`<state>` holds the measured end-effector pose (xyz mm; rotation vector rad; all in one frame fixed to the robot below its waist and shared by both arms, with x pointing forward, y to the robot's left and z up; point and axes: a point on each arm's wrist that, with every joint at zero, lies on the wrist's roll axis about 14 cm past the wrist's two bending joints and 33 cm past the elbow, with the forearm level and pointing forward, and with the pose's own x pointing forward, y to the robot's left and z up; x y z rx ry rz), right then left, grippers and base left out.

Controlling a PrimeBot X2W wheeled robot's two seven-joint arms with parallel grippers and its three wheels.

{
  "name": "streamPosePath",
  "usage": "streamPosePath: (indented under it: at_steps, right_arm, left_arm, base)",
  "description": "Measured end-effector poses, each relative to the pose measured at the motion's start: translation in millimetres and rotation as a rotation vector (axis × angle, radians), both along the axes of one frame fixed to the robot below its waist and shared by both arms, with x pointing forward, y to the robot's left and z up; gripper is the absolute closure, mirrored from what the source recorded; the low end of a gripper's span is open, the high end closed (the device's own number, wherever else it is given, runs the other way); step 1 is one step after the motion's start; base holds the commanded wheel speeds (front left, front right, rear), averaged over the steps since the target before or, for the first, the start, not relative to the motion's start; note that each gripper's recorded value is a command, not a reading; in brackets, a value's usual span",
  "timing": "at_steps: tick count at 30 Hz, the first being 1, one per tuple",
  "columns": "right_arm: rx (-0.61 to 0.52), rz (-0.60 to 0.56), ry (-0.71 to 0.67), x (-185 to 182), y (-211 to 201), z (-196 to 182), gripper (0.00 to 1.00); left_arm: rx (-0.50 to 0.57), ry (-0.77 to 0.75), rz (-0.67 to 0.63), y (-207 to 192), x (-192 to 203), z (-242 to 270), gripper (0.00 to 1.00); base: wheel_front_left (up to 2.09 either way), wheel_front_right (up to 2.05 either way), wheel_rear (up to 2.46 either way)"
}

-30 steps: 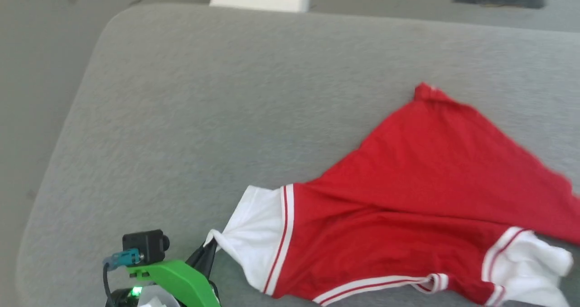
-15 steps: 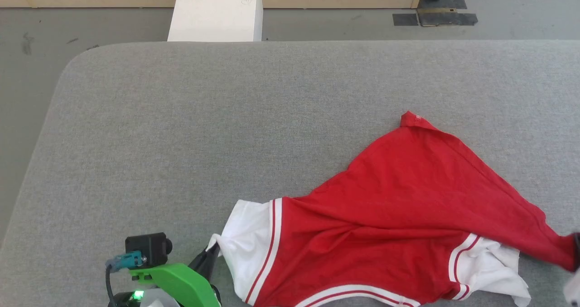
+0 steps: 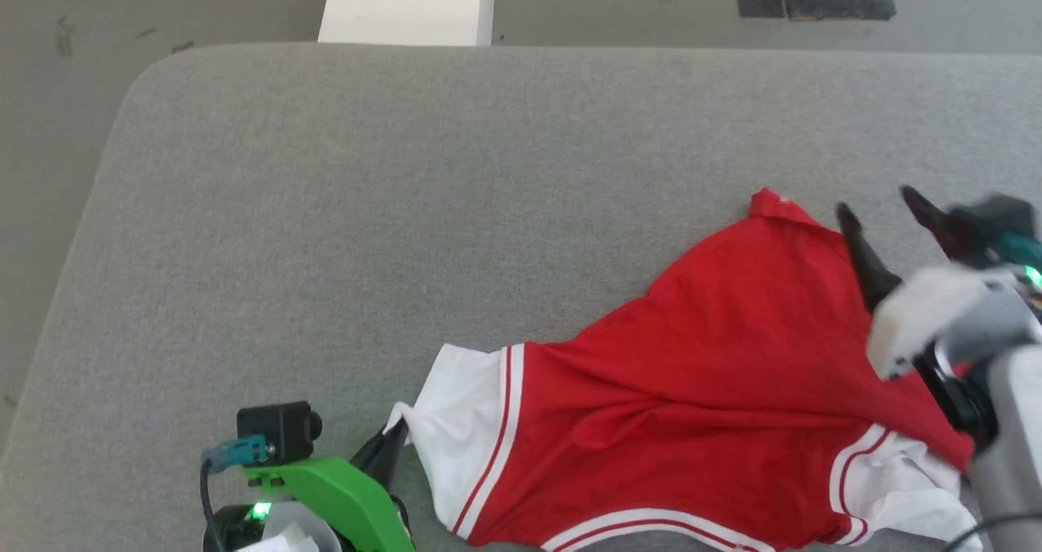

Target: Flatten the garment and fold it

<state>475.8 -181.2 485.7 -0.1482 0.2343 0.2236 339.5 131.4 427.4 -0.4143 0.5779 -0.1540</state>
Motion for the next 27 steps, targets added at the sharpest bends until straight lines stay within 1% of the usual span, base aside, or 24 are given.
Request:
streamPosePath:
  at_steps: [4, 8, 13, 14, 16, 17, 18, 19, 24, 27]
  right_arm:
    - [-0.066, 0.079, 0.106, 23, 21, -21, 0.0]
    - [-0.148, 0.114, 0.226, 41, 28, -46, 0.0]
    - [-0.235, 0.144, 0.394, 49, 35, -79, 0.0]
    - [-0.246, 0.145, 0.434, 49, 35, -86, 0.05]
    - [-0.263, 0.147, 0.494, 47, 35, -97, 0.54]
    - [-0.264, 0.147, 0.514, 47, 36, -100, 0.66]
    - [-0.261, 0.147, 0.527, 48, 37, -102, 0.89]
    - [-0.262, 0.148, 0.528, 49, 38, -101, 1.0]
    - [-0.196, 0.118, 0.443, 58, 33, -81, 1.0]
    - [-0.102, 0.088, 0.385, 54, 30, -70, 1.0]
  left_arm:
    - [-0.001, 0.007, 0.014, 3, 3, -2, 1.0]
    - [-0.003, 0.016, 0.031, 6, 4, -5, 1.0]
    - [-0.005, 0.03, 0.055, 10, 6, -11, 1.0]
    - [-0.005, 0.034, 0.061, 11, 5, -12, 1.0]
    - [-0.003, 0.041, 0.071, 14, 4, -15, 1.0]
    - [-0.001, 0.045, 0.076, 16, 3, -17, 1.0]
    - [0.001, 0.049, 0.081, 17, 2, -19, 1.0]
    - [0.002, 0.053, 0.084, 18, 1, -20, 1.0]
    - [0.001, 0.041, 0.089, 18, 0, -18, 1.0]
    - [-0.007, 0.028, 0.088, 17, 0, -15, 1.0]
  base:
    - [0.0, 0.0, 0.0]
    - [0.0, 0.0, 0.0]
    - [0.0, 0.0, 0.0]
    - [0.0, 0.0, 0.0]
    - [0.0, 0.0, 0.0]
    - [0.0, 0.0, 0.0]
    - [0.0, 0.0, 0.0]
    - [0.0, 0.0, 0.0]
    - [0.0, 0.0, 0.0]
    - [0.0, 0.0, 0.0]
